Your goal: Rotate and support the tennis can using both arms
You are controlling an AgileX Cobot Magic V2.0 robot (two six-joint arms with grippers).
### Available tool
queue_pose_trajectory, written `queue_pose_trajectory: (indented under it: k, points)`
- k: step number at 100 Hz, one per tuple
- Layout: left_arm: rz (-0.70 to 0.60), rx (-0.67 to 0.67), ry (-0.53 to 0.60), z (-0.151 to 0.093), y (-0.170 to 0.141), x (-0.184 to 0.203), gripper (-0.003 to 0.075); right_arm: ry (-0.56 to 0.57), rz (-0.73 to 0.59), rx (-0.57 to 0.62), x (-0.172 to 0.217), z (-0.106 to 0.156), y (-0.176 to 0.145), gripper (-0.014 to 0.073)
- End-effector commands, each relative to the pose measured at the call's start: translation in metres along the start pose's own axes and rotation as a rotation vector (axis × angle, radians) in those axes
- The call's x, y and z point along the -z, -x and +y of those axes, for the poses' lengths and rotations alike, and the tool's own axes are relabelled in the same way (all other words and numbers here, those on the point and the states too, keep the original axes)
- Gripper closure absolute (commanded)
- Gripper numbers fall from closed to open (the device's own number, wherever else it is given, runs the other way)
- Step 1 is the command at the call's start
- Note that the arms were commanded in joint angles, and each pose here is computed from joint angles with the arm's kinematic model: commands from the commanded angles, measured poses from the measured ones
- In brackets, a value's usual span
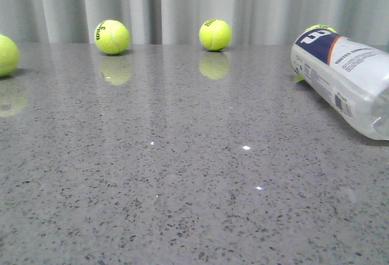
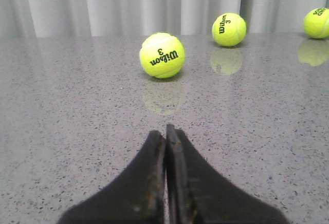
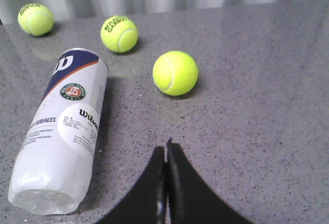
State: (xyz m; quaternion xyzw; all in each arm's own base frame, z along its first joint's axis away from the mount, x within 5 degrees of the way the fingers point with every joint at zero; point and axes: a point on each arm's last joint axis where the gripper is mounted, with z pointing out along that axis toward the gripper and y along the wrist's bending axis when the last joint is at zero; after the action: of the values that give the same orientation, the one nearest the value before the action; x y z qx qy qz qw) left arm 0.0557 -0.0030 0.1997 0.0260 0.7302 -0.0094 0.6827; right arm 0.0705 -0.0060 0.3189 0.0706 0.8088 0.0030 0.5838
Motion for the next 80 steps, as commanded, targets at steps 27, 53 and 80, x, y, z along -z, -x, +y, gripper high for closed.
queue_pose_trajectory:
  k: [27,53,80]
  points:
    - [-0.067,0.011,0.005,0.0,-0.007,0.0,0.0741,0.007,0.165,-0.027,-0.036,0.009,0.063,-0.0078]
    - [-0.067,0.011,0.005,0.0,-0.007,0.0,0.0741,0.107,0.354,-0.07,-0.069,0.029,0.092,-0.0036]
    - [-0.067,0.011,0.005,0.0,-0.007,0.0,0.0741,0.226,0.579,-0.021,-0.114,0.067,0.107,-0.0036]
